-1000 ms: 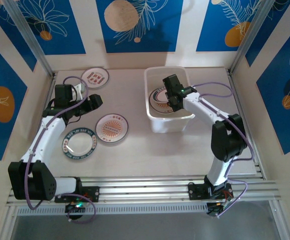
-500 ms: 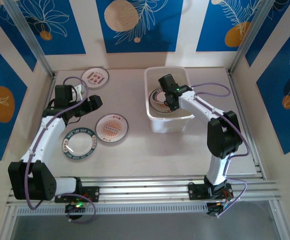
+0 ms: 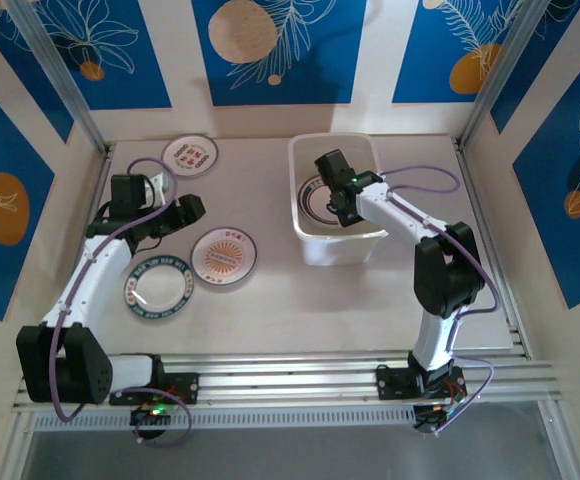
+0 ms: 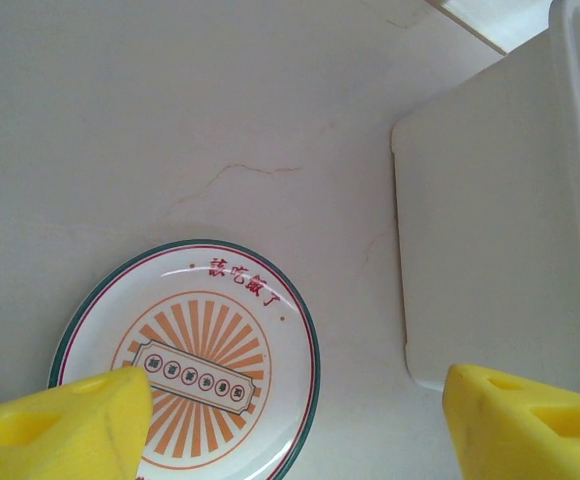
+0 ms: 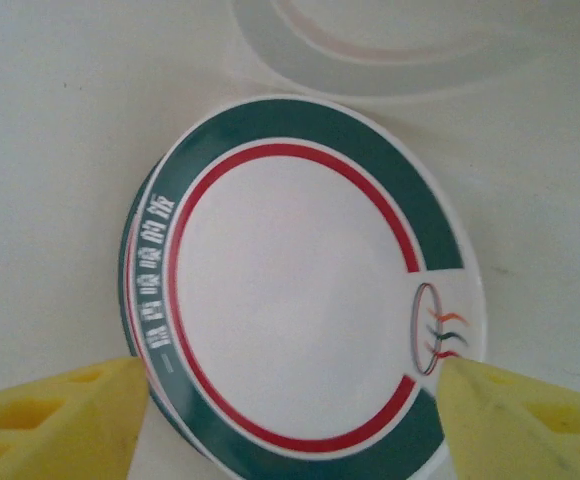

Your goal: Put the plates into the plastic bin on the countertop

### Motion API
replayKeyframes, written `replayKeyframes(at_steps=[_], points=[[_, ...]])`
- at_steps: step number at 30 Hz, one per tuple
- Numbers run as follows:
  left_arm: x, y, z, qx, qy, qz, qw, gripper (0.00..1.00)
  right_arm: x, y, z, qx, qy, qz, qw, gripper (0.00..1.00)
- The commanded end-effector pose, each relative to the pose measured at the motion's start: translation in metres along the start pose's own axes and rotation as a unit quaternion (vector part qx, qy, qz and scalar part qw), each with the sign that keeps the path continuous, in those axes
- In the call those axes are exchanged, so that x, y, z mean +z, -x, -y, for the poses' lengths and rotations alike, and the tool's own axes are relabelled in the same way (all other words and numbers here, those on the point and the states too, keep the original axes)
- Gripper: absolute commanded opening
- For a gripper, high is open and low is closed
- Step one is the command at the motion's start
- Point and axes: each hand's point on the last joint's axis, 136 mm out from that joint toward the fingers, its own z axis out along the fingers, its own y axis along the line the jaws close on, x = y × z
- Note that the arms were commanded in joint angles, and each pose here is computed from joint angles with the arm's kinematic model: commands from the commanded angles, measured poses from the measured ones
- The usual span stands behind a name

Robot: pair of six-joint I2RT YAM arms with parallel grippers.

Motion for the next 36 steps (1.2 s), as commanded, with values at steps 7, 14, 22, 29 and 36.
replayKeyframes(at_steps=[7, 14, 22, 29, 36], points=[[-0.003, 0.002, 0.001, -0.013, -0.016, 0.014, 1.0, 0.77, -0.024, 0.011, -0.001, -0.034, 0.023, 0.011, 0.999, 0.89], [-0.014, -0.005, -0.01, -0.035, 0.033, 0.0, 0.999, 0.77, -0.067, 0.023, -0.026, -0.102, 0.117, 0.012, 0.988, 0.89], [-0.011, -0.049, -0.034, -0.074, 0.066, -0.038, 0.994, 0.76, -0.111, 0.022, -0.016, -0.182, 0.206, -0.019, 0.961, 0.87], [-0.016, -0.073, -0.037, -0.085, 0.069, -0.046, 0.993, 0.76, -0.13, 0.013, 0.009, -0.238, 0.229, -0.037, 0.943, 0.86], [-0.026, -0.094, -0.04, -0.106, 0.06, -0.025, 0.992, 0.76, -0.137, 0.001, 0.028, -0.271, 0.244, -0.047, 0.93, 0.84]])
